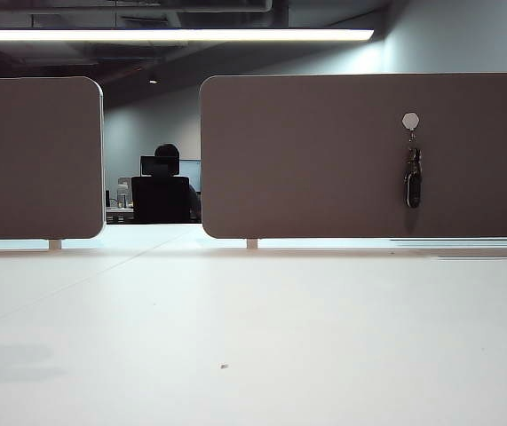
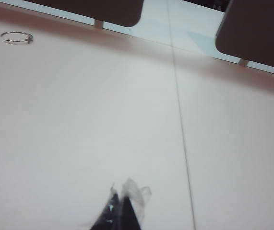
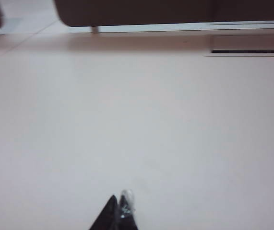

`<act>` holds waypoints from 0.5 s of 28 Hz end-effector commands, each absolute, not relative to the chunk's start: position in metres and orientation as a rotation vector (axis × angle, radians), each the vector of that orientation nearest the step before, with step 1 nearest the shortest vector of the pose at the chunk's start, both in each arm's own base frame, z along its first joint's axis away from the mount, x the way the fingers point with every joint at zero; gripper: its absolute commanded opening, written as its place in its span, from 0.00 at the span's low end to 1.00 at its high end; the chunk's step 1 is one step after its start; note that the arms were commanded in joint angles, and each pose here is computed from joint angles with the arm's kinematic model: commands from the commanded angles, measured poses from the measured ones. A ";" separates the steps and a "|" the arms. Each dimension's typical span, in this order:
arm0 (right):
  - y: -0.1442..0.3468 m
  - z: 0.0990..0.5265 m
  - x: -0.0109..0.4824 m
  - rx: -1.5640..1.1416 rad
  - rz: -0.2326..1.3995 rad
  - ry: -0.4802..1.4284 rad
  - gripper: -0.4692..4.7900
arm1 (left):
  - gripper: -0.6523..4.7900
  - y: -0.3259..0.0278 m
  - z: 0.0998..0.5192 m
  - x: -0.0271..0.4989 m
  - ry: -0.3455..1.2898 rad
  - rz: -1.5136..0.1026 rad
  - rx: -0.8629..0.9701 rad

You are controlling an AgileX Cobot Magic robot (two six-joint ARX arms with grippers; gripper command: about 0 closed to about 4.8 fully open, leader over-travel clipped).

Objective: Hang the bunch of keys on the hook.

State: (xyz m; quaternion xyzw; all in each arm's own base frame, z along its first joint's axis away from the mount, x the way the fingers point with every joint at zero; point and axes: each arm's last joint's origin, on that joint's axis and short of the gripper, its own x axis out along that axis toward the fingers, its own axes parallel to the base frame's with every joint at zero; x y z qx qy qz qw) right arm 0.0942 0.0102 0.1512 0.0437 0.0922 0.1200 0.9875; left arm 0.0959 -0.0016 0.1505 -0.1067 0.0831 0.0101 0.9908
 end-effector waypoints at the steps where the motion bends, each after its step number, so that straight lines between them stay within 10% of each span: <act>1: 0.006 0.151 0.095 0.095 0.197 0.177 0.08 | 0.12 -0.001 0.149 0.096 0.175 0.022 -0.213; 14: 0.001 0.151 0.095 0.099 0.150 0.174 0.08 | 0.12 -0.001 0.149 0.096 0.175 0.021 -0.213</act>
